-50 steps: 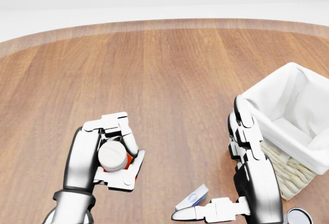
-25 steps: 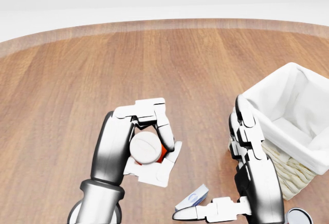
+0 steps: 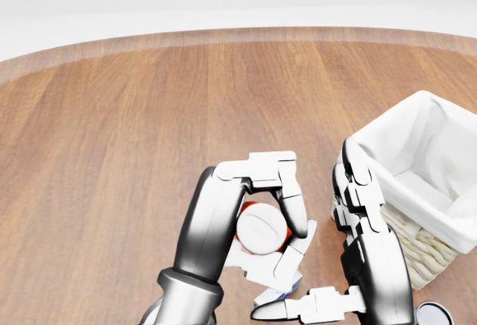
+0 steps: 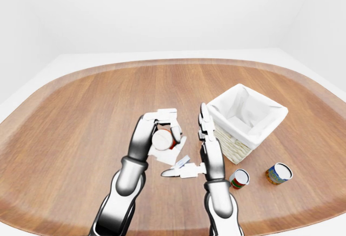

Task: Pick up the ketchup, and put it in the basket.

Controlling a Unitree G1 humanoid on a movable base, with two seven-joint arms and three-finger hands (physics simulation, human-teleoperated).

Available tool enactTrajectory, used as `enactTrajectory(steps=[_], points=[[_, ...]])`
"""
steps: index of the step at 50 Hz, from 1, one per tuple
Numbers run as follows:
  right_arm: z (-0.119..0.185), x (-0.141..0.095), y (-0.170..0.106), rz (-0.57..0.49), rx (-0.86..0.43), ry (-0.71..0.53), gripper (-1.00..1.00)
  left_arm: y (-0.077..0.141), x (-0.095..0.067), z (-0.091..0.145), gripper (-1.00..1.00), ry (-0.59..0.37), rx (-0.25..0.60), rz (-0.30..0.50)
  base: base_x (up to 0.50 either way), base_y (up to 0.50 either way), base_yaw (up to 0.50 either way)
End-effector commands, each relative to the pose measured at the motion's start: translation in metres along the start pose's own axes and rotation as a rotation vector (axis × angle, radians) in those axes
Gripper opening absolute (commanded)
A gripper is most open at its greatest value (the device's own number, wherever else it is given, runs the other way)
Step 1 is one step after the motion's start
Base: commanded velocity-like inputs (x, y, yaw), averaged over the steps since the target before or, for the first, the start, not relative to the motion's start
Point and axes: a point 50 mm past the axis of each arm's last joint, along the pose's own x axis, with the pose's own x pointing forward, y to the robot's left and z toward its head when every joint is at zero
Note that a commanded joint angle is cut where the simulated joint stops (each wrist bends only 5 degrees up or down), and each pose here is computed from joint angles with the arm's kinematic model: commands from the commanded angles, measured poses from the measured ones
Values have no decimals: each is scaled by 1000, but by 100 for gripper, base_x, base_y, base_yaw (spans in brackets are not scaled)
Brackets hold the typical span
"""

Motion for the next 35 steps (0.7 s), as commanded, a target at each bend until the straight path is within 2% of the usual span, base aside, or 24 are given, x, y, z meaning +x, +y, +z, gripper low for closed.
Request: enactTrajectory(steps=[1, 6, 35], points=[[0, 0, -1, 0, 3, 1, 100, -13, 2, 16, -100, -59, -65, 6, 0, 0, 0], [-1, 0, 0, 3, 4, 2, 100, -23, -1, 27, -100, -100, -68, -18, 0, 0, 0], [0, 0, -2, -11, 3, 0, 100, -48, -11, 48, -100, -165, -97, -81, 0, 0, 0]])
